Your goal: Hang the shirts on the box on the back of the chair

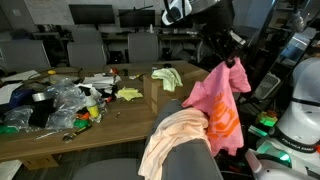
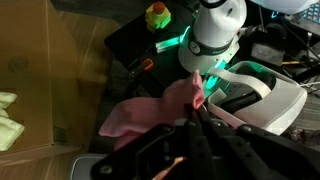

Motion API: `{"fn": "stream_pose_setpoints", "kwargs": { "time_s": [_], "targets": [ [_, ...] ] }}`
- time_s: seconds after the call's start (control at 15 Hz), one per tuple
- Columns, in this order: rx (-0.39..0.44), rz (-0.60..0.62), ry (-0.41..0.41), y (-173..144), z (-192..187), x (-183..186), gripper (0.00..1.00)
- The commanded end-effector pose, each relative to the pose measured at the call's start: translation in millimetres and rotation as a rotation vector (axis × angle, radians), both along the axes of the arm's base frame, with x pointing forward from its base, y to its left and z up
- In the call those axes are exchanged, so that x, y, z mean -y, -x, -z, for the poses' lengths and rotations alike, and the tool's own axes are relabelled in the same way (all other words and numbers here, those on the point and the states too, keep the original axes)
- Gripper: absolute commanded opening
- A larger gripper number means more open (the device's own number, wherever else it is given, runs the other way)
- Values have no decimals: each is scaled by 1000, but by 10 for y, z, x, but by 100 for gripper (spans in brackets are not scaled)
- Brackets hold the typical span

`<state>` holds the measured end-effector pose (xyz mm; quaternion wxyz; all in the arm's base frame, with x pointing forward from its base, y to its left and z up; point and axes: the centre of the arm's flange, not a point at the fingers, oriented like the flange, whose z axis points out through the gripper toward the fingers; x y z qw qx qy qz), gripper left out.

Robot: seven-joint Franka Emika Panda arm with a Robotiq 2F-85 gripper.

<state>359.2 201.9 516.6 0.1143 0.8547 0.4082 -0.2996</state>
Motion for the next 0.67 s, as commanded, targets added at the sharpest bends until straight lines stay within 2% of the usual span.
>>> {"fn": "stream_pose_setpoints", "kwargs": {
  "time_s": [0.0, 0.6],
  "targets": [
    [28, -5, 16, -219, -86, -216, 1],
    [82, -41, 64, -417, 247, -699, 1]
  ]
}}
